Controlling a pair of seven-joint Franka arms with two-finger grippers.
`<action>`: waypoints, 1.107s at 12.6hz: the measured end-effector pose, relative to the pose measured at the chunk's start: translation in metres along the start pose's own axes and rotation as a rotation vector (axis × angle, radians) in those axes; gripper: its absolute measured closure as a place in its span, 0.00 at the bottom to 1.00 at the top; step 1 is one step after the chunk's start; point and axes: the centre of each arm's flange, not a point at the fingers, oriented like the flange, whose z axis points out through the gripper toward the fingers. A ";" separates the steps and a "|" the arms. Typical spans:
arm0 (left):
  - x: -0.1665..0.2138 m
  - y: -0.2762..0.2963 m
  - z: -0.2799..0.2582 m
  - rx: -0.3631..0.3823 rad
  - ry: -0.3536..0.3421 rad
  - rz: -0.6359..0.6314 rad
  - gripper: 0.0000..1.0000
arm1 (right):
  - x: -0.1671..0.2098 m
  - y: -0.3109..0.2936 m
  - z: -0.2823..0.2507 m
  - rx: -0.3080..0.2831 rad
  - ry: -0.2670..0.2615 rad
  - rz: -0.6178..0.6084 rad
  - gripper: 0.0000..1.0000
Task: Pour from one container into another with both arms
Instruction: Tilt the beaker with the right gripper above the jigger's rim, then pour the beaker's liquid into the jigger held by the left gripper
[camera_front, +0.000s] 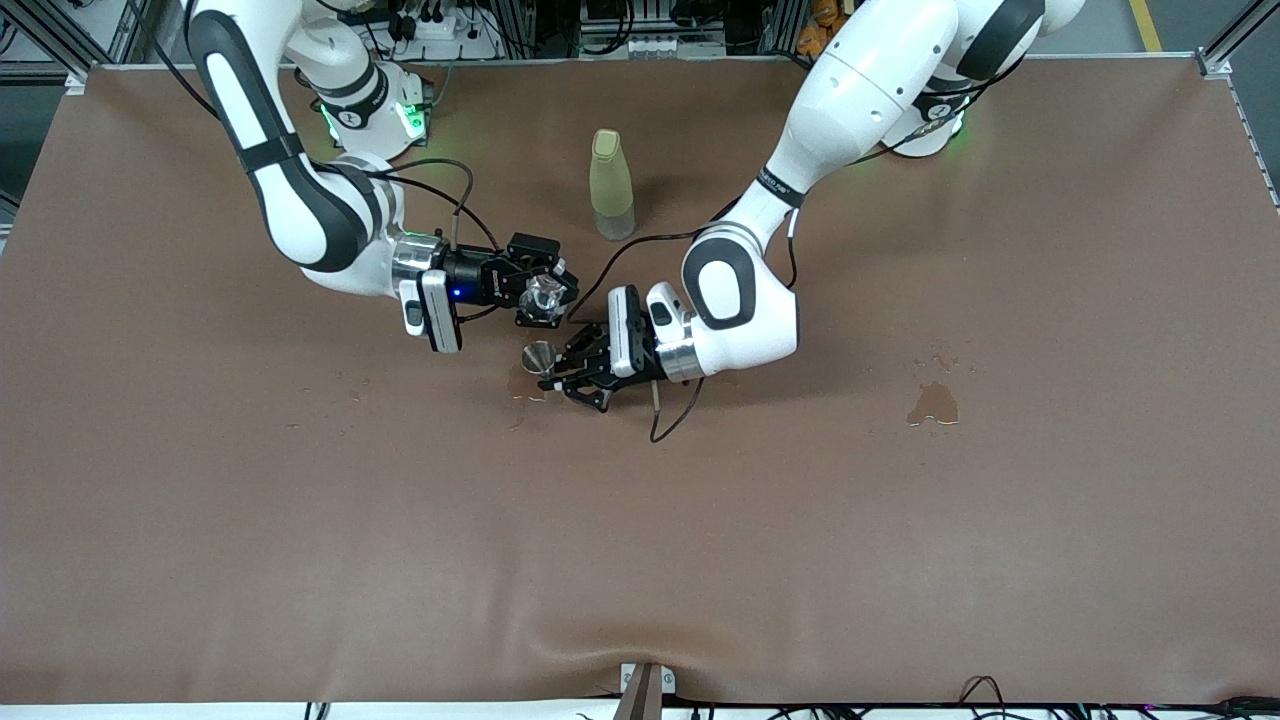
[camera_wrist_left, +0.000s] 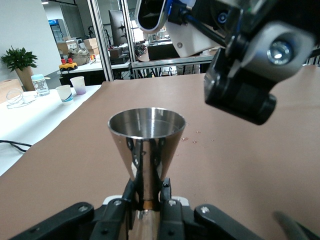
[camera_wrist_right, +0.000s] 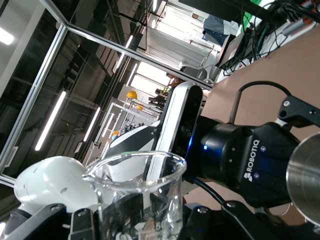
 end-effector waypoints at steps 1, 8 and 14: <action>0.000 0.001 0.001 -0.001 0.000 0.000 0.79 | 0.000 0.000 0.000 0.000 0.000 0.013 0.86; -0.006 0.009 0.004 -0.014 -0.010 -0.007 0.79 | 0.002 -0.002 -0.001 0.002 0.003 0.095 0.86; -0.009 0.012 0.004 -0.019 -0.013 -0.012 0.79 | 0.005 -0.003 -0.003 0.001 0.009 0.116 0.86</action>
